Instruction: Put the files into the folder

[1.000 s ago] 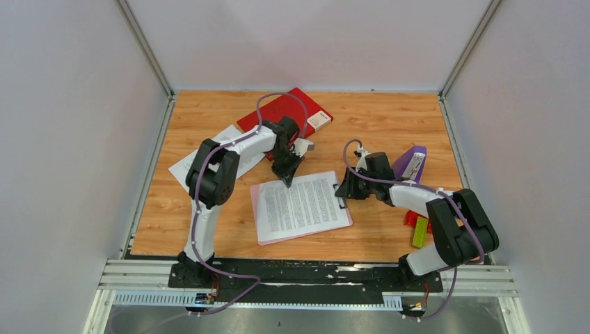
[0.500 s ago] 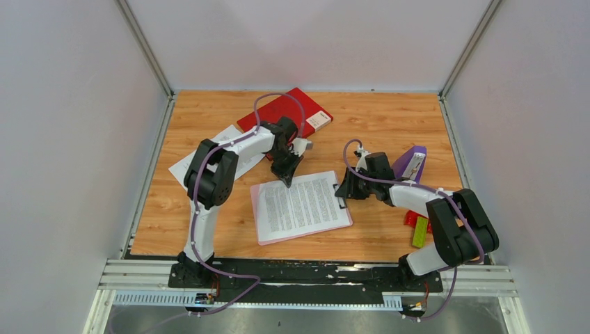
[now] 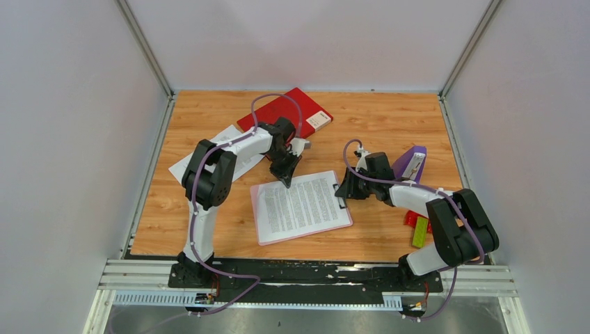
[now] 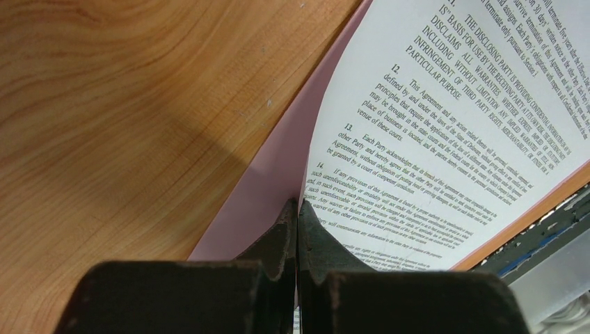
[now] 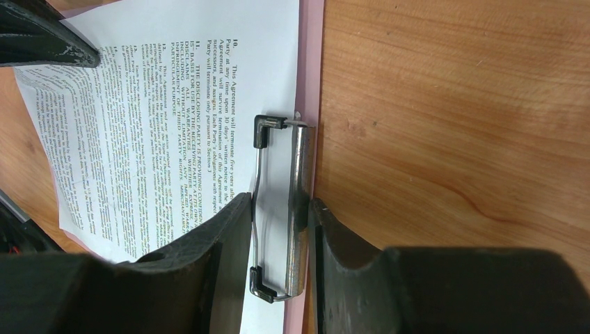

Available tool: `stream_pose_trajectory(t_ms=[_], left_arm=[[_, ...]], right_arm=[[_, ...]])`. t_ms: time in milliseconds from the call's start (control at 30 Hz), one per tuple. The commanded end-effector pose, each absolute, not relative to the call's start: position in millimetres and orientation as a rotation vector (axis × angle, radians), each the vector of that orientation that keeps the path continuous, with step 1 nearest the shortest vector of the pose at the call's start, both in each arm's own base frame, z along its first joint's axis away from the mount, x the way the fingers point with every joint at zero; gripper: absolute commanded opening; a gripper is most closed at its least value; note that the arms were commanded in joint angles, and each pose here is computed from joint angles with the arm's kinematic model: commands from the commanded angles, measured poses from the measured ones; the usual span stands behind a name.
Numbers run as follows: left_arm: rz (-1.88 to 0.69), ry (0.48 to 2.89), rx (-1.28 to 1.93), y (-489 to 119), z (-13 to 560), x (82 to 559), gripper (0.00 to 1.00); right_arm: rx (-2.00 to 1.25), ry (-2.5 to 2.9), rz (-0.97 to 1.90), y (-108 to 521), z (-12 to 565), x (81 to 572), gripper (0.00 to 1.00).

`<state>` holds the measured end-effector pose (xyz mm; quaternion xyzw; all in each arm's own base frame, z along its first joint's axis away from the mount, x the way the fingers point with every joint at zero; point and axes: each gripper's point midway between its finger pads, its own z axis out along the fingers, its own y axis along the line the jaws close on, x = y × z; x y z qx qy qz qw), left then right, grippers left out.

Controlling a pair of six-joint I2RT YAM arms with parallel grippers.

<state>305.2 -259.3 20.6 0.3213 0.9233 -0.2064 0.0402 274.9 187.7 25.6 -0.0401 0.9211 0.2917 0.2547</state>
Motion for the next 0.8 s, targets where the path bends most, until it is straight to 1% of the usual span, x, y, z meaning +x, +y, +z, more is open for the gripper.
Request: stream_pose_trajectory(t_ms=[0,133,200,233,367,500,567,700,767], left_arm=[[-0.611,2.816,0.991,-257.6,16.1,306.8,0.00],[-0.617,2.819,0.997,-258.4,16.2,305.6,0.00],[-0.618,2.824,0.999,-257.9,15.9,304.4,0.02],[-0.617,2.824,0.999,-257.8,16.3,304.5,0.05],[-0.594,2.825,1.001,-255.8,17.7,305.4,0.27],[-0.590,2.805,1.004,-256.9,25.2,307.3,0.42],[-0.598,2.788,1.005,-258.6,29.9,309.0,0.45],[-0.578,2.768,1.016,-257.6,38.1,312.3,0.49],[-0.548,2.755,1.026,-255.6,40.6,316.4,0.53]], right_arm=[[-0.060,2.641,0.734,174.0,-3.6,246.5,0.00],[-0.059,2.641,0.734,174.0,-3.9,246.4,0.00],[-0.057,2.641,0.735,174.0,-3.9,246.4,0.00],[-0.057,2.641,0.735,174.1,-3.9,246.6,0.00],[-0.055,2.642,0.727,173.3,-3.3,247.1,0.00],[-0.051,2.640,0.718,172.5,-1.4,248.4,0.00],[-0.051,2.641,0.717,172.8,0.2,249.2,0.07],[-0.041,2.628,0.728,174.8,8.1,252.2,0.25],[-0.043,2.615,0.738,176.5,14.7,254.6,0.32]])
